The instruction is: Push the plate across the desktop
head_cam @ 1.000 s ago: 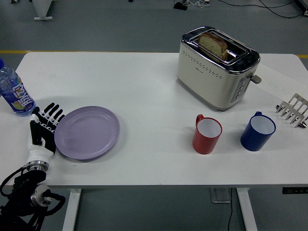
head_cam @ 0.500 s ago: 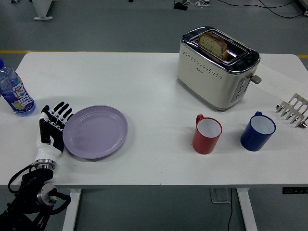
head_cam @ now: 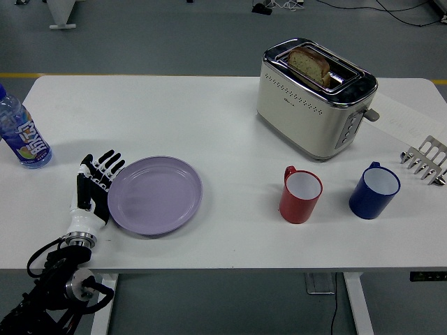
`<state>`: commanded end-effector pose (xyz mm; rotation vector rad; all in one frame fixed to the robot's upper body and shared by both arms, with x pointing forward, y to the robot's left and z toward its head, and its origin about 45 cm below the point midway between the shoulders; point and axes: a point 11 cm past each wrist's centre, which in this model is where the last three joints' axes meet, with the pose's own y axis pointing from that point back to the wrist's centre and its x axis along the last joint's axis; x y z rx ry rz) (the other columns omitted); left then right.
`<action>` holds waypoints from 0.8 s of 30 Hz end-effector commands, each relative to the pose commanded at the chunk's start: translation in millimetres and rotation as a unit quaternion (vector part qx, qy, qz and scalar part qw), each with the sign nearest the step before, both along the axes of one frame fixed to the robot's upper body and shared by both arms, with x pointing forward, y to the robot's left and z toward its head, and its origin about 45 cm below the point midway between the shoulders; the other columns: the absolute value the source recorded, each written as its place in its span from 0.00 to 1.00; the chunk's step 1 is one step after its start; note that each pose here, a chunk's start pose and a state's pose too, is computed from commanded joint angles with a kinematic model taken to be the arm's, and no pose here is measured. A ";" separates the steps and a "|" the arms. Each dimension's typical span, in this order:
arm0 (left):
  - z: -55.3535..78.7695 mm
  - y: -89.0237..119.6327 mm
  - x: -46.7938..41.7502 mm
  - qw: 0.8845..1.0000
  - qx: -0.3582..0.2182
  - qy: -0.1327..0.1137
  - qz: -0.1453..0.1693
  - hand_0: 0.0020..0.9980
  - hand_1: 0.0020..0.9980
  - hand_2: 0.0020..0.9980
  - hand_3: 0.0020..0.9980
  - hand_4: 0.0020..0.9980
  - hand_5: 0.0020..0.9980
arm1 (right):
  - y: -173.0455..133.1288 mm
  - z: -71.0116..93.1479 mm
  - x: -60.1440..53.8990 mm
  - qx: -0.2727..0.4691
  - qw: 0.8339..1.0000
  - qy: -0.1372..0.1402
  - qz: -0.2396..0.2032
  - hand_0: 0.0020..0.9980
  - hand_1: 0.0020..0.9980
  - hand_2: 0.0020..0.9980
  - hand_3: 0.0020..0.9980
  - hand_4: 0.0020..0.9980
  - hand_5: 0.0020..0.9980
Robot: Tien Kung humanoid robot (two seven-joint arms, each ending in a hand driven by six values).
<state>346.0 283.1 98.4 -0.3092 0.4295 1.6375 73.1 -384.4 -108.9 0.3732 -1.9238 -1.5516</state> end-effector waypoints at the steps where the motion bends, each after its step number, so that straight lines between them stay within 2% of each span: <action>1: -1.1 -1.9 -0.5 1.000 0.000 0.002 -0.003 0.78 0.79 0.76 0.67 0.52 1.00 | -0.1 0.0 -0.2 0.000 1.000 0.000 0.000 0.55 0.46 0.57 0.58 0.31 0.45; 24: -1.9 -42.2 -0.7 0.998 -0.012 0.006 -0.062 0.78 0.79 0.76 0.67 0.52 1.00 | -1.9 1.3 5.9 -0.002 1.000 -0.006 0.005 0.55 0.46 0.57 0.58 0.31 0.45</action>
